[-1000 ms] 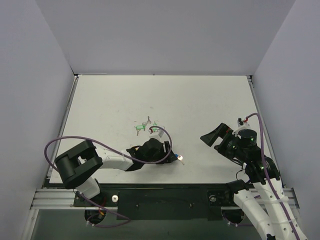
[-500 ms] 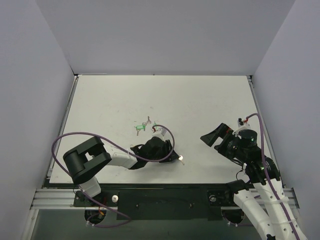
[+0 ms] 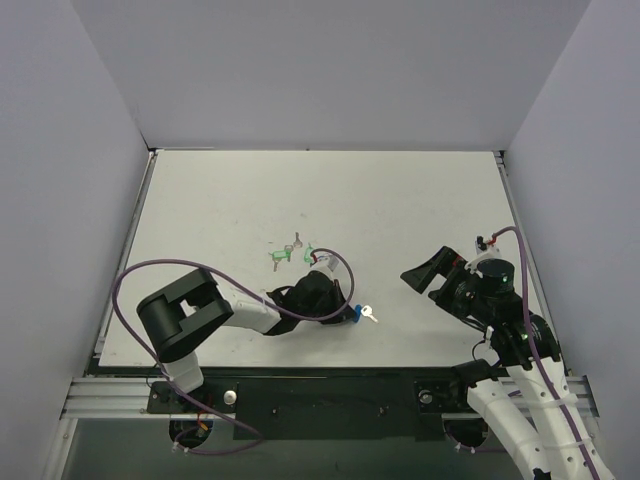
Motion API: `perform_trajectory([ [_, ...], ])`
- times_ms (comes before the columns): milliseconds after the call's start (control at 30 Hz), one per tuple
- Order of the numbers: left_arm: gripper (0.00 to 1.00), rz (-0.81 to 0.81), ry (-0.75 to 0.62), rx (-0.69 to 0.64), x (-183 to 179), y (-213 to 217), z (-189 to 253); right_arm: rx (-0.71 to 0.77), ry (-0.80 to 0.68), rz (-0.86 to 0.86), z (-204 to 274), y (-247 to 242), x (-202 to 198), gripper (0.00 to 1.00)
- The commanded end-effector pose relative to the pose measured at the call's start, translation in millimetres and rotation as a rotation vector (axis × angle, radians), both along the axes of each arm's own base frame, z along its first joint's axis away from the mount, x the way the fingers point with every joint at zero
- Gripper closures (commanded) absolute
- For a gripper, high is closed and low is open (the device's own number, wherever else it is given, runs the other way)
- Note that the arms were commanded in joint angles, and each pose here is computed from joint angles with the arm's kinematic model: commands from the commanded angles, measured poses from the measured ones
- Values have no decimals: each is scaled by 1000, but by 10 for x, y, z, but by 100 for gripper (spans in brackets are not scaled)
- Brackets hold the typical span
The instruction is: Remove the keys from the keyring
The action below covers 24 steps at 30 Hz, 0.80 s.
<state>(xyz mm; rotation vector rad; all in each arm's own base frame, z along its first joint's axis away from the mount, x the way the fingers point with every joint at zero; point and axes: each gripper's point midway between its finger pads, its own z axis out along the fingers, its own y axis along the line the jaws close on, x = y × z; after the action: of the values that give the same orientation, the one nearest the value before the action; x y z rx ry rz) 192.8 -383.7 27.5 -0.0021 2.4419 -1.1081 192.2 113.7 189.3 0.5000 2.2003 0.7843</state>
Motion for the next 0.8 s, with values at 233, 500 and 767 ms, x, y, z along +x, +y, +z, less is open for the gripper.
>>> perform_trajectory([
  [233,100,-44,-22,-8,-46,36,502,66,-92,92,256,167,-23,1],
  [500,100,-41,-51,-28,-157,242,1097,243,-243,148,686,395,62,10],
  [767,100,29,-82,-137,-261,516,1920,420,-428,252,1293,658,95,15],
])
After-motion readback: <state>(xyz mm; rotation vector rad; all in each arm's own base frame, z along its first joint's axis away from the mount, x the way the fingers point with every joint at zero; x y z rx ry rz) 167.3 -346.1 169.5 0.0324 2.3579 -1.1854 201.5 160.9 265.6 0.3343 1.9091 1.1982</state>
